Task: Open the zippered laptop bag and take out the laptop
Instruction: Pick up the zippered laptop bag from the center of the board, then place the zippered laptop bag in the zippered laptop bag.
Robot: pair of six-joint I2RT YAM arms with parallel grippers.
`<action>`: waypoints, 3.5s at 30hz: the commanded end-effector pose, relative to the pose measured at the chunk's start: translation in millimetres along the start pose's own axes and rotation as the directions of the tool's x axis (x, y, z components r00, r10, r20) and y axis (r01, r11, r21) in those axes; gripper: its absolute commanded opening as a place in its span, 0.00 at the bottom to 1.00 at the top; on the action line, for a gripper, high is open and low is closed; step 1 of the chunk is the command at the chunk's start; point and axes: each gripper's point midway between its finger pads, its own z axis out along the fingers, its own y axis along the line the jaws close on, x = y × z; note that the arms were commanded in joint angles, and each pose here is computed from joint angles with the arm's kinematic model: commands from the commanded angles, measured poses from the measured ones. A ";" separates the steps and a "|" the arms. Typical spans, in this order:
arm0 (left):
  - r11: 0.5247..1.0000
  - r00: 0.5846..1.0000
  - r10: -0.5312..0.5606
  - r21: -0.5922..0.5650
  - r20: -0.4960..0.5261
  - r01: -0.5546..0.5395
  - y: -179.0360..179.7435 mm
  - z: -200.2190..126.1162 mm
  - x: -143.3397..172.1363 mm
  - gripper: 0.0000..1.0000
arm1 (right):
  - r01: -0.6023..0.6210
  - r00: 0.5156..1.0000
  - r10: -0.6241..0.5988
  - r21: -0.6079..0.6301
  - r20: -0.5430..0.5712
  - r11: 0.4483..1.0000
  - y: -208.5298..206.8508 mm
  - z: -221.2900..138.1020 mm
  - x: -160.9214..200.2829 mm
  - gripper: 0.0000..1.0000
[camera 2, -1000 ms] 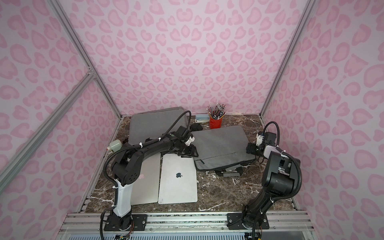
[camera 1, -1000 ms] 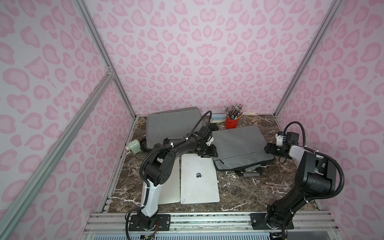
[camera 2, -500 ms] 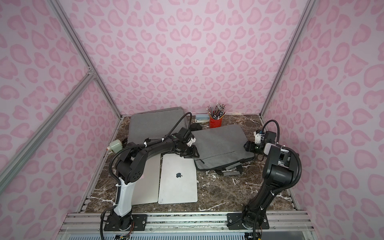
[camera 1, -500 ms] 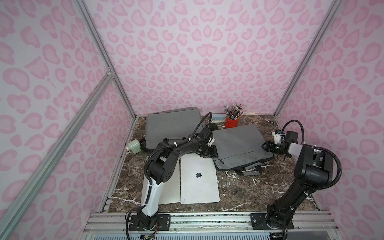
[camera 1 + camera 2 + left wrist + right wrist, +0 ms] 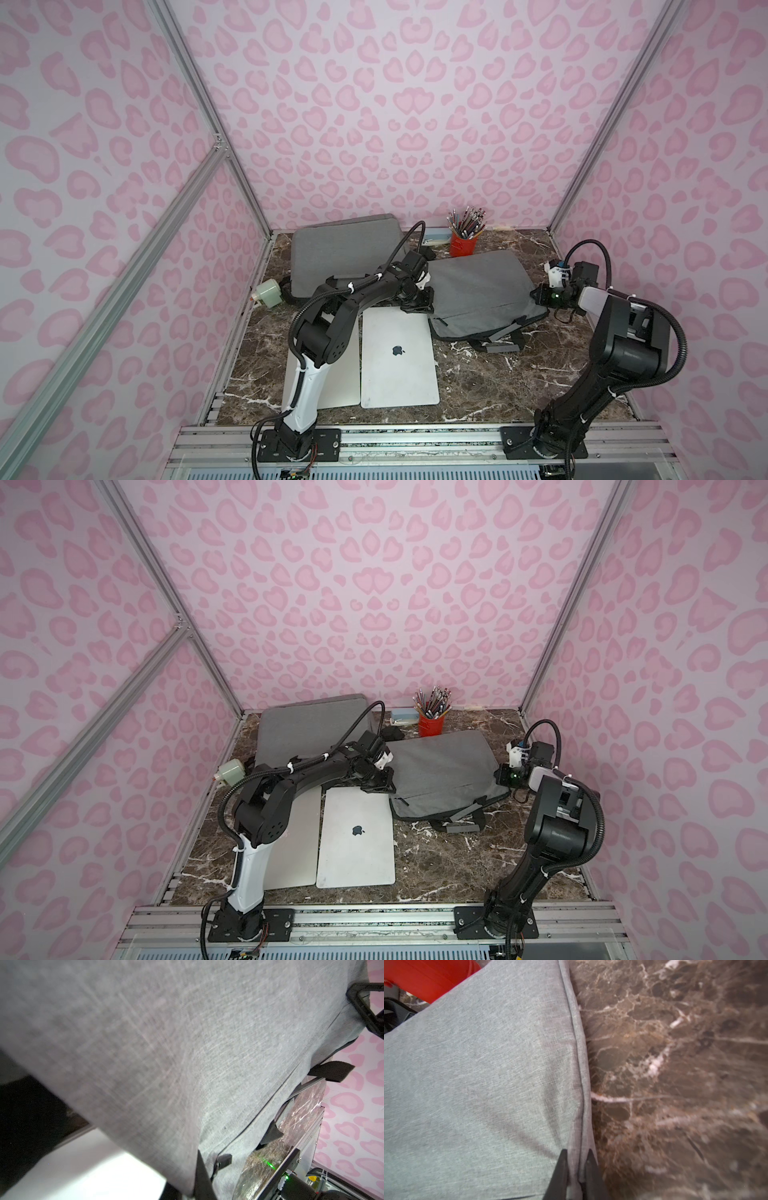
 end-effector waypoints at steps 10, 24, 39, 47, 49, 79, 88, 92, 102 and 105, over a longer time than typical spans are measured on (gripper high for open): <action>0.989 0.990 0.130 0.062 0.058 -0.133 -46.3 -50.7 -3.1 0.02 | -0.042 0.991 0.045 -0.029 0.122 0.999 41.5 -70.3 -11.1 0.00; 0.994 0.986 0.095 -0.061 0.135 -0.087 14.4 -148.8 3.3 0.02 | 0.070 0.968 0.011 -0.308 0.251 0.949 194.7 -116.5 -11.3 0.00; 0.968 0.934 -0.089 -0.189 0.347 0.162 140.0 -266.2 -42.4 0.02 | 0.175 0.953 -0.018 -0.504 0.301 0.846 378.7 -86.6 -40.1 0.00; 0.928 0.910 -0.155 -0.259 0.384 0.268 200.1 -294.8 -60.9 0.06 | 0.203 0.958 -0.062 -0.510 0.279 0.836 438.0 -32.7 -50.6 0.00; 0.920 0.897 -0.181 -0.253 0.403 0.300 213.4 -300.0 -65.6 0.08 | 0.210 0.957 -0.066 -0.512 0.284 0.833 451.9 -23.9 -57.7 0.00; 0.866 0.905 -0.218 -0.355 0.365 0.352 288.3 -305.1 -85.1 0.41 | 0.155 0.976 -0.061 -0.470 0.210 0.869 474.5 85.6 -41.9 0.00; 0.866 0.910 -0.064 -0.430 0.410 0.255 265.9 -348.2 -87.3 0.49 | 0.143 0.974 -0.051 -0.418 0.223 0.897 461.2 97.7 -44.2 0.03; 0.857 0.916 -0.033 -0.460 0.401 0.232 262.7 -356.4 -82.5 0.56 | 0.137 0.975 -0.048 -0.421 0.216 0.897 461.1 100.4 -42.3 0.03; 0.917 0.918 0.116 -0.397 0.379 0.048 216.8 -341.0 -75.2 0.64 | 0.183 0.965 -0.078 -0.425 0.252 0.887 467.1 84.1 -50.8 0.38; 0.914 0.902 0.216 -0.404 0.375 -0.051 201.2 -333.0 -69.5 0.66 | 0.219 0.954 -0.107 -0.408 0.278 0.886 467.7 71.9 -57.3 0.49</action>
